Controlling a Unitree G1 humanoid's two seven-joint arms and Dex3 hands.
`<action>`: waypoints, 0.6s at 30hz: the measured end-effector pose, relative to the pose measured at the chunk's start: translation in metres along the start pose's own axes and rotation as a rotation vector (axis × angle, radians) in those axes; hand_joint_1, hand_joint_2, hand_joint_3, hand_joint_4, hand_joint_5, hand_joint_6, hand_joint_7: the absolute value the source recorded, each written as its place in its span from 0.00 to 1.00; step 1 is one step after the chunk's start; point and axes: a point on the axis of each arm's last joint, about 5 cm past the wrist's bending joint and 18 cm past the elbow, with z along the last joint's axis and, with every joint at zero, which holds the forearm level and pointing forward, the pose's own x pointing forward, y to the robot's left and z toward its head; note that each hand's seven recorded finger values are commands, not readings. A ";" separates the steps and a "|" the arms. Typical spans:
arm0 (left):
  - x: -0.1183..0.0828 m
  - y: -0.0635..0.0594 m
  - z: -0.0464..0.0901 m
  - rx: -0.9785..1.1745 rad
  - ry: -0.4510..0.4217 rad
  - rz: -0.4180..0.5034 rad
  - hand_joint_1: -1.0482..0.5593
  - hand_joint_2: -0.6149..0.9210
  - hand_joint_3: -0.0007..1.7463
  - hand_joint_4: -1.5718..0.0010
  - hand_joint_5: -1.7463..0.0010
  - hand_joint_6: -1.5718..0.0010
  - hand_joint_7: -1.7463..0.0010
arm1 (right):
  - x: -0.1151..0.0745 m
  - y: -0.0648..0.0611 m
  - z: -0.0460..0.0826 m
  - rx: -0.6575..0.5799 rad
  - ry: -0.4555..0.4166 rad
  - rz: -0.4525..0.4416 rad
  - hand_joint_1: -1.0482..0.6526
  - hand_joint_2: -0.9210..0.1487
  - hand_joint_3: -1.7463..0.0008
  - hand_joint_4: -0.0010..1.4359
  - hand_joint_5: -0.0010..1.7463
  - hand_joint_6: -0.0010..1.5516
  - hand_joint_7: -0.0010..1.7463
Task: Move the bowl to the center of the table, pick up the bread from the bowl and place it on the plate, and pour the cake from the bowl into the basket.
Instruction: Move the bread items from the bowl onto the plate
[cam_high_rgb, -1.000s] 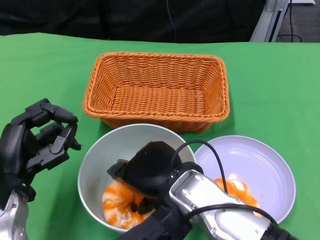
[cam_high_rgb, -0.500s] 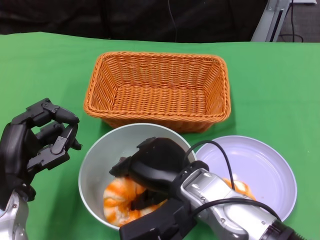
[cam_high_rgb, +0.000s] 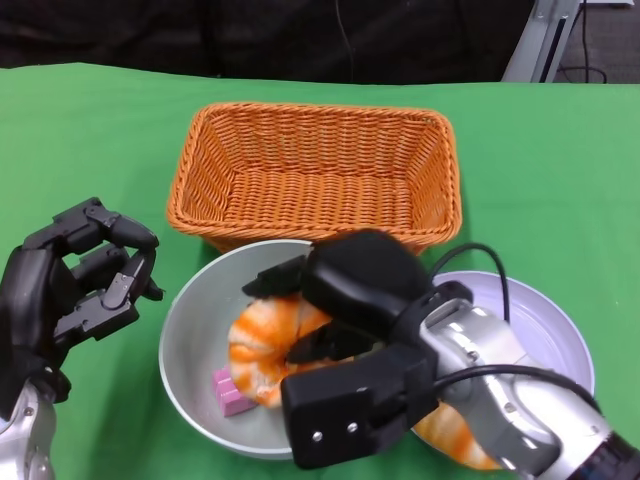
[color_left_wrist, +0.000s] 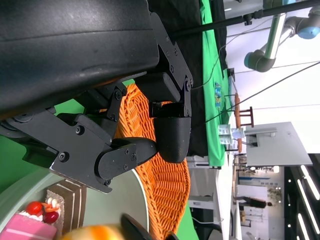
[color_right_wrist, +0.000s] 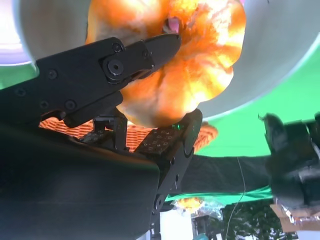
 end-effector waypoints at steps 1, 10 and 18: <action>0.000 0.000 0.000 -0.002 0.000 0.002 0.59 0.81 0.49 0.50 0.13 0.47 0.35 | -0.001 -0.002 -0.001 -0.002 0.002 -0.004 0.42 0.00 0.96 0.56 0.59 0.70 0.10; -0.001 0.003 -0.003 0.000 0.016 0.008 0.58 0.81 0.48 0.49 0.15 0.48 0.34 | -0.014 -0.034 -0.005 0.113 0.036 0.005 0.45 0.00 0.99 0.61 0.73 0.74 0.04; -0.001 0.005 -0.003 0.012 0.012 0.003 0.57 0.81 0.48 0.49 0.15 0.48 0.34 | -0.023 -0.047 -0.004 0.169 0.038 -0.032 0.44 0.00 0.97 0.56 0.79 0.76 0.03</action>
